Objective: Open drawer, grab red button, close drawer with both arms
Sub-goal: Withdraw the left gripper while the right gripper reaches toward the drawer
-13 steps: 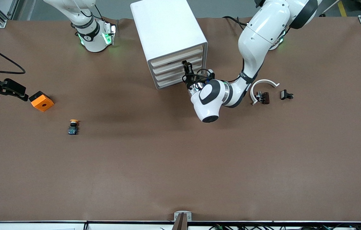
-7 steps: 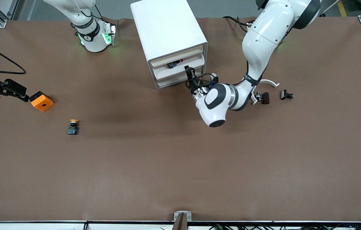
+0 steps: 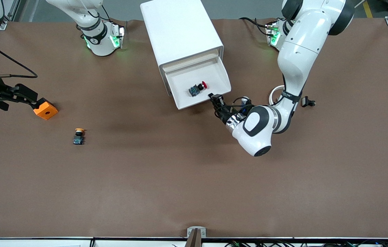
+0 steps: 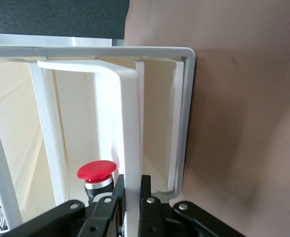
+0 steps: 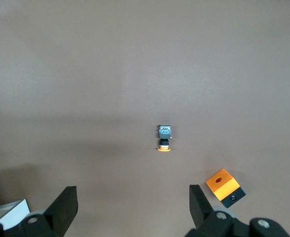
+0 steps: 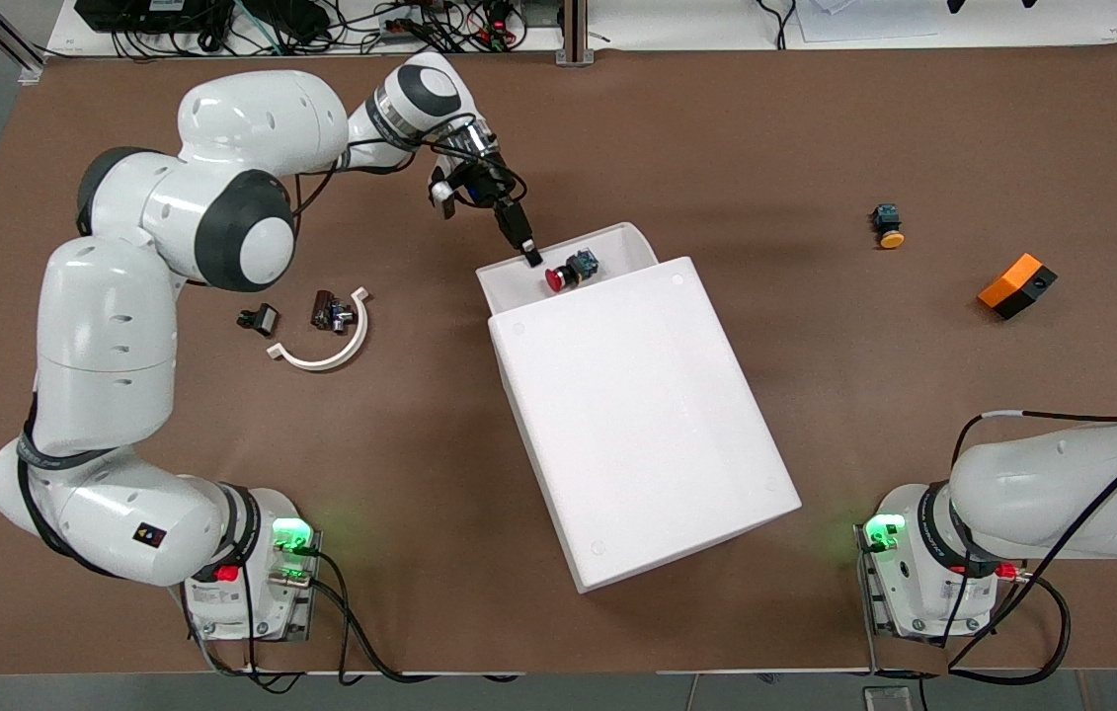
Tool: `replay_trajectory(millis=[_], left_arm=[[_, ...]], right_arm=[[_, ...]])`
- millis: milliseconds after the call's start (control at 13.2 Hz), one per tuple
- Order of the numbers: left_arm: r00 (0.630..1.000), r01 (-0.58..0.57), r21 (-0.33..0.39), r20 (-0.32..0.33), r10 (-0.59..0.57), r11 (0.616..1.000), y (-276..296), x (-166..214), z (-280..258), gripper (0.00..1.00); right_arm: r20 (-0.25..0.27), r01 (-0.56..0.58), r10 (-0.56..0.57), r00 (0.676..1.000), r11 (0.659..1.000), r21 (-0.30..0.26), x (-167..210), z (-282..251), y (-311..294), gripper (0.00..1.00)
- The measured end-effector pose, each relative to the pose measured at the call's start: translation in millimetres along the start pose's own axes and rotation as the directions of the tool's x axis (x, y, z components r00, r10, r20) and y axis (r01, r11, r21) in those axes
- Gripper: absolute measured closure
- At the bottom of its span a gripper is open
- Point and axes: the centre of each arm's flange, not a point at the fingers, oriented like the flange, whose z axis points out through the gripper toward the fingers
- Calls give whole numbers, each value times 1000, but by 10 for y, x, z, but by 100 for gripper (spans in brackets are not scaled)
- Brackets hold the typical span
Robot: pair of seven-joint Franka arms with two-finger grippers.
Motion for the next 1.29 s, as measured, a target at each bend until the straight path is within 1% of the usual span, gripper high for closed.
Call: replay_trajectory(millis=[76,152,304,380,455,607,683,835,911,987,1139,1290], left_arm=[[1000,-3,-9,11,3,1000,13,-3,-45,81],[1000,-6,-21,23,6,1000,31,-7,-82,70],[999,-14,-40,40,15,999,38,-19,-164,46],[999,-20,-52,49,23,998,17,-36,-236,34],[997,-27,-70,66,32,997,-6,-42,-366,25],[991,-41,-107,120,54,993,-62,2,-766,3],[986,-48,-128,152,68,991,-108,49,-1009,0],[973,-58,-173,209,94,983,-232,174,-1474,0],[968,-53,-201,230,100,978,-273,299,-1714,0],[965,-57,-228,236,112,972,-276,471,-1937,0],[964,-76,-264,227,138,962,-185,871,-2293,0],[974,-73,-301,184,132,951,-53,1187,-2481,0]], right_arm=[[0,-10,10,1000,1000,1,1,-1,-47,0],[1,-46,46,999,999,4,0,-1,-144,0],[11,-159,159,987,987,7,-23,4,-504,0],[27,-214,214,976,977,2,-63,16,-749,0],[45,-262,262,964,965,-6,-118,29,-1002,0],[57,-343,343,938,939,-19,-230,39,-1478,0],[59,-381,382,922,924,-24,-294,44,-1711,0],[61,-463,465,883,885,-36,-454,66,-2207,0],[64,-498,500,864,866,-45,-556,107,-2494,0],[70,-522,525,848,851,-59,-649,178,-2760,0],[90,-555,562,822,827,-93,-765,424,-3193,0],[110,-587,595,796,804,-93,-763,676,-3473,0]])
